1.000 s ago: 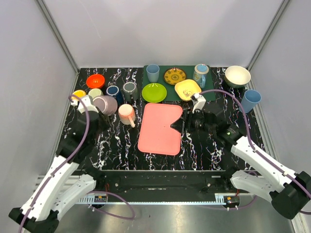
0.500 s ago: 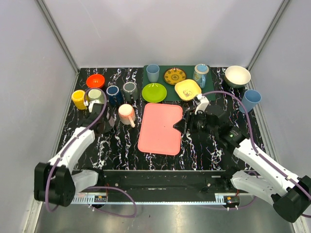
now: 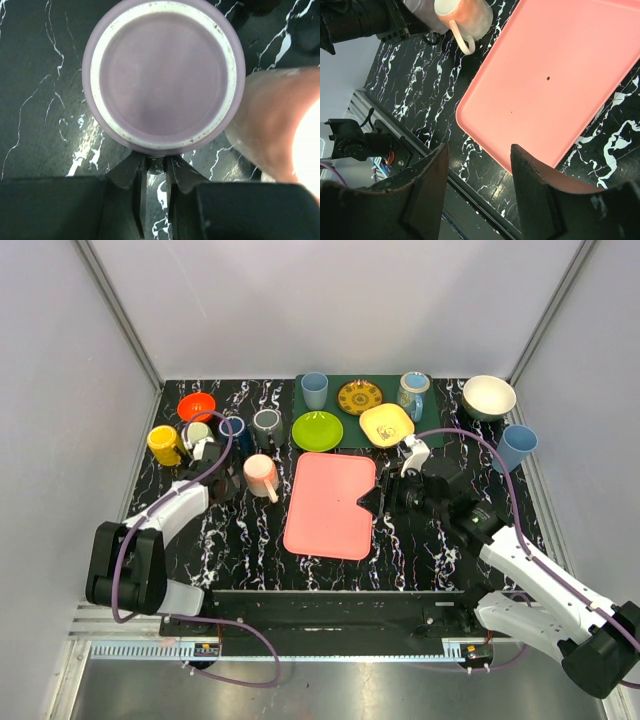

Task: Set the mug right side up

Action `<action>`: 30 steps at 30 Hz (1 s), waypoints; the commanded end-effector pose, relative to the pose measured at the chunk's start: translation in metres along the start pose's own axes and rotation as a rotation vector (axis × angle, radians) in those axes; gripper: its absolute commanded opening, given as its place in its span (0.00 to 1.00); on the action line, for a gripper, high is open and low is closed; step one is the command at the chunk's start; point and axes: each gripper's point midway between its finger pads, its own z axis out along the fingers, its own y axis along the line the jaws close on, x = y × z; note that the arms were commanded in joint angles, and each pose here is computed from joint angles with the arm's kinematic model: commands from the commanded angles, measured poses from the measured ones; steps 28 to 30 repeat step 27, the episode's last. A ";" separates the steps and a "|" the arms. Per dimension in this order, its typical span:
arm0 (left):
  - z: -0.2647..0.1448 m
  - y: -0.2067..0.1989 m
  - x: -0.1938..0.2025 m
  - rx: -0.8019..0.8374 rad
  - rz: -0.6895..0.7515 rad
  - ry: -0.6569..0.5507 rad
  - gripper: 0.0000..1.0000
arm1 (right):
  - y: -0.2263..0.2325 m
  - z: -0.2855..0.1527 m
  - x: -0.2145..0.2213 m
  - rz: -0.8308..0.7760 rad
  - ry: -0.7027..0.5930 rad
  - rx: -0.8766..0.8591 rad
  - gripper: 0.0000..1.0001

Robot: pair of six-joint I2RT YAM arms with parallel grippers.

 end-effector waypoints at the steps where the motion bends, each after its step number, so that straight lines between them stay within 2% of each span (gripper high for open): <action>1: 0.008 -0.010 -0.021 0.004 -0.071 -0.044 0.29 | -0.006 0.001 0.001 -0.007 -0.004 0.029 0.57; 3: 0.003 -0.004 -0.020 -0.023 -0.073 -0.034 0.43 | -0.006 0.001 0.000 -0.007 -0.005 0.032 0.58; 4: -0.004 -0.002 -0.024 -0.025 -0.082 -0.047 0.53 | -0.006 0.000 0.000 -0.007 -0.003 0.035 0.58; 6: -0.016 0.007 -0.024 -0.050 -0.089 -0.051 0.61 | -0.006 0.000 0.001 -0.011 -0.001 0.036 0.57; 8: -0.037 0.012 -0.032 -0.026 -0.112 -0.097 0.75 | -0.008 0.000 -0.002 -0.019 -0.005 0.046 0.57; 9: -0.046 0.016 -0.031 -0.026 -0.115 -0.097 0.88 | -0.007 0.000 -0.001 -0.019 0.000 0.047 0.57; 11: -0.072 0.016 -0.037 0.038 -0.133 -0.142 0.99 | -0.008 0.000 -0.002 -0.022 0.004 0.053 0.58; 12: -0.081 0.020 -0.032 0.043 -0.126 -0.130 0.99 | -0.008 0.000 -0.002 -0.022 0.005 0.052 0.58; 16: -0.131 0.021 -0.033 0.138 -0.140 -0.216 0.99 | -0.008 0.002 -0.003 -0.020 0.000 0.054 0.57; 20: -0.167 -0.008 -0.033 0.280 -0.121 -0.250 0.99 | -0.014 0.008 -0.004 -0.022 0.016 0.090 0.57; 25: -0.192 -0.043 -0.027 0.383 -0.028 -0.265 0.99 | -0.021 0.003 -0.013 -0.031 -0.001 0.149 0.57; 30: -0.194 -0.049 -0.026 0.395 0.003 -0.262 0.99 | -0.021 -0.001 -0.020 -0.040 -0.028 0.163 0.58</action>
